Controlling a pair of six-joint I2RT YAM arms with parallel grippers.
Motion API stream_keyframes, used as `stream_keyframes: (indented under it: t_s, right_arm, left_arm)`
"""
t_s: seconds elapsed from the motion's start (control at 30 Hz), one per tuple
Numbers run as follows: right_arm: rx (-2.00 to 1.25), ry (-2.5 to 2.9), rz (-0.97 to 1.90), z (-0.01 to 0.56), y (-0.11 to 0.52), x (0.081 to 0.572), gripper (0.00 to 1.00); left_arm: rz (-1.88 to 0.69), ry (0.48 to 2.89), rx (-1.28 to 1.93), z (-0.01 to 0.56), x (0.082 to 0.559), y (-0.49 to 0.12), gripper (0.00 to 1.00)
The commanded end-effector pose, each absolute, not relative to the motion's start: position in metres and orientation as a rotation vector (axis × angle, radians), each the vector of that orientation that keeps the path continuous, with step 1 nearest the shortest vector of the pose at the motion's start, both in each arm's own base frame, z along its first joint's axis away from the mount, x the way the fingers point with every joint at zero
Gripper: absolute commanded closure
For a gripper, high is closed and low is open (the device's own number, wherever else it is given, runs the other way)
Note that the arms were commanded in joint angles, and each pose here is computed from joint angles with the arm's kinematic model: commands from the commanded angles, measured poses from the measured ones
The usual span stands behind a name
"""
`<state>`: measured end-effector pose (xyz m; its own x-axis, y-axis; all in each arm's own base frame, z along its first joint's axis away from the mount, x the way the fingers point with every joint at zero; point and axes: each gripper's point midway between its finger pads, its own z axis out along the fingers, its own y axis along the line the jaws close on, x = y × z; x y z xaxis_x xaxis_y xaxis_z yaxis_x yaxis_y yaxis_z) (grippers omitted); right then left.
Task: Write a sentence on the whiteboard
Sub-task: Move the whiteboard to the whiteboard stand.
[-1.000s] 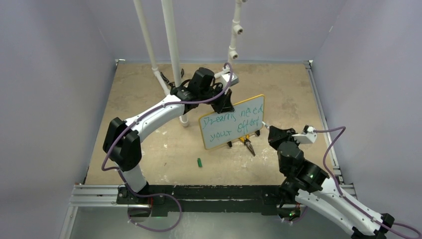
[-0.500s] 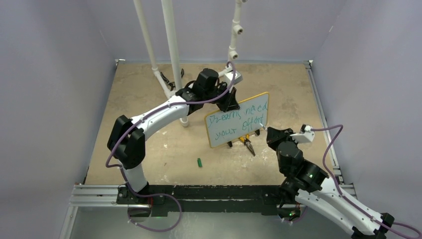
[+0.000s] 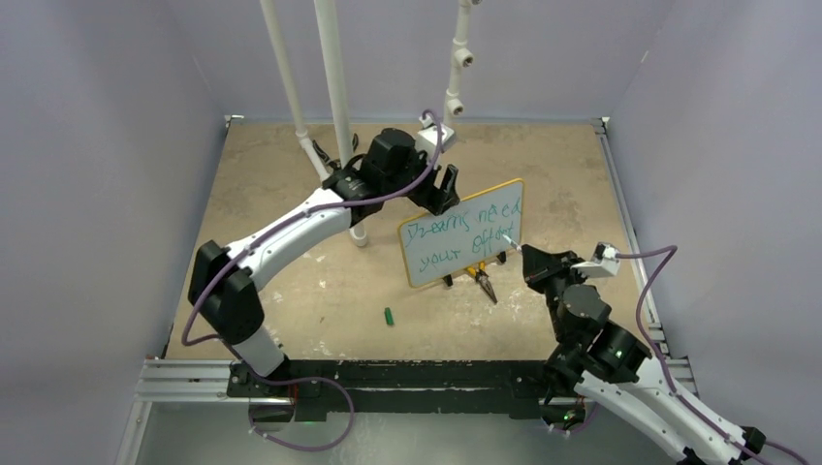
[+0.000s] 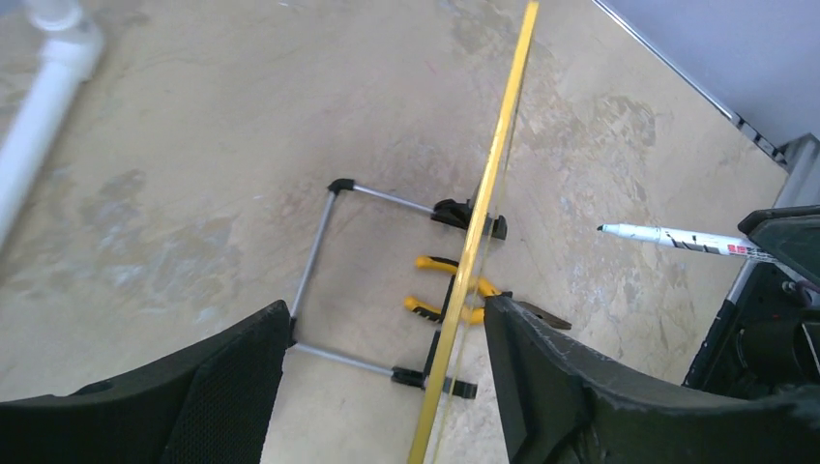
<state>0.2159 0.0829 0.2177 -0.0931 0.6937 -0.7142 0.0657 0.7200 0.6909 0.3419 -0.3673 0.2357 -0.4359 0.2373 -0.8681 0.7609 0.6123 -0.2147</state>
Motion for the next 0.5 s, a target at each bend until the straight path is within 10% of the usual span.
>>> stream_keyframes:
  t_s: [0.0,0.47]
  right_arm:
    - [0.6,1.563,0.623,0.226,0.085,0.215,1.0]
    - [0.509,1.543,0.669,0.238,0.096,0.214,1.0]
  left_arm:
    - [-0.596,1.884,0.624,0.307,0.344,-0.314,0.26]
    - [-0.627,2.147,0.089,0.241,0.232,-0.198,0.41]
